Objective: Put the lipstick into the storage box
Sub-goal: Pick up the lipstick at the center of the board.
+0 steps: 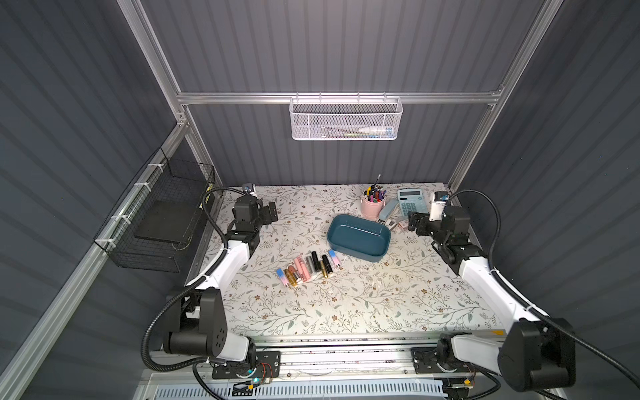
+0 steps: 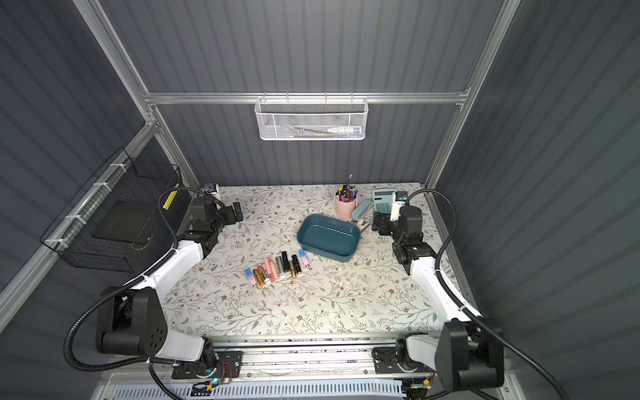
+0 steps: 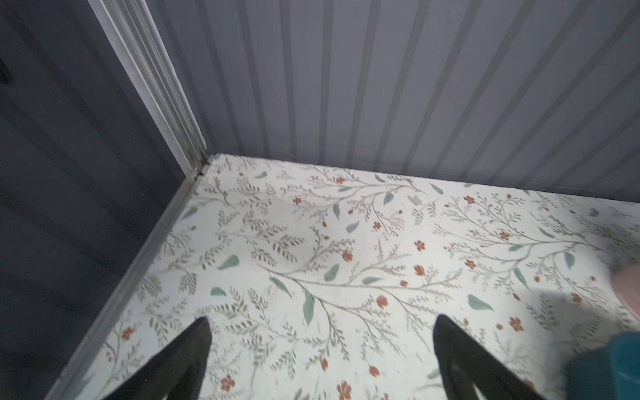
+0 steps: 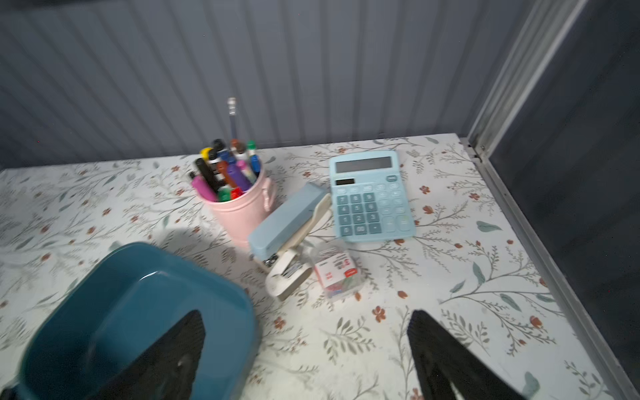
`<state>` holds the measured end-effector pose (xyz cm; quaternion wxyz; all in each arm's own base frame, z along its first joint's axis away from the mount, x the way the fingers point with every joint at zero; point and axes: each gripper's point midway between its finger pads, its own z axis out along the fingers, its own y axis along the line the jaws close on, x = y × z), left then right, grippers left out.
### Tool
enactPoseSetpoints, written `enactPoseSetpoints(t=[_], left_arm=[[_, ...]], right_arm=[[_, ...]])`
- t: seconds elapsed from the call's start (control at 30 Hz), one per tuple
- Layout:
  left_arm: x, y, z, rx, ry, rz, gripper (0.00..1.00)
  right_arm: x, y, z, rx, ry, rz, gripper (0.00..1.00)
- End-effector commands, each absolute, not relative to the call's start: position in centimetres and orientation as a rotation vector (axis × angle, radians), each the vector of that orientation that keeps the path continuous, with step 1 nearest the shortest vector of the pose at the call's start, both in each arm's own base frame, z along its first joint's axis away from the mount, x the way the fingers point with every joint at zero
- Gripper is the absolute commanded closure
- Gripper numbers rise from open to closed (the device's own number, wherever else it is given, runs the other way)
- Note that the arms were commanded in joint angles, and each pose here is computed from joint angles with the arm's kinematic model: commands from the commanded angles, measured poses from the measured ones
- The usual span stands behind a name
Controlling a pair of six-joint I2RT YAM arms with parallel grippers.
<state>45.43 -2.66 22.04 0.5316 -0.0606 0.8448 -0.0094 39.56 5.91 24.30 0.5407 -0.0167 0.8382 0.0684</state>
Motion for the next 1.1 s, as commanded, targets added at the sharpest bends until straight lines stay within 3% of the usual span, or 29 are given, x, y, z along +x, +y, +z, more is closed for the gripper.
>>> enactPoseSetpoints(t=[0.0,0.3,0.47,0.57,0.63,0.67,0.8,0.83,0.87,0.9,0.97,1.07], left_arm=[[42.7,-3.4,19.2,-0.303,2.189,-0.15,0.02],[35.4,-7.0,14.7,-0.394,2.427,-0.162,0.1],[34.1,-6.2,15.6,-0.45,2.379,-0.161,0.09],[34.7,-6.1,17.4,-0.441,2.331,-0.159,0.08],[35.1,-6.1,18.4,-0.422,2.313,-0.156,0.09],[35.3,-6.1,18.9,-0.415,2.303,-0.154,0.09],[35.7,-5.9,20.4,-0.391,2.261,-0.136,0.09],[35.7,-5.8,20.7,-0.383,2.247,-0.132,0.09],[35.8,-5.8,21.1,-0.371,2.236,-0.132,0.09],[35.9,-5.8,21.4,-0.361,2.226,-0.129,0.08],[36.3,-5.9,22.1,-0.34,2.208,-0.13,0.07],[37.4,-7.1,22.3,-0.263,2.219,-0.16,0.0]], right_arm=[[34.9,9.6,21.8,-0.151,2.243,0.2,0.09],[33.0,17.9,24.4,-0.261,2.316,0.418,0.16],[32.9,23.0,29.9,-0.504,2.222,0.411,0.24],[33.6,24.2,32.2,-0.588,2.188,0.358,0.61],[34.6,24.1,31.9,-0.559,2.202,0.326,0.98],[35.0,24.1,31.0,-0.537,2.224,0.313,1.0],[34.9,25.6,26.8,-0.602,2.366,0.365,0.98],[34.7,26.0,26.1,-0.62,2.396,0.38,0.49],[34.7,26.1,25.6,-0.621,2.416,0.378,0.37],[34.7,26.2,25.4,-0.624,2.422,0.382,0.38],[35.1,26.2,26.0,-0.601,2.4,0.379,0.19],[36.2,25.5,27.4,-0.509,2.351,0.38,0.1]])
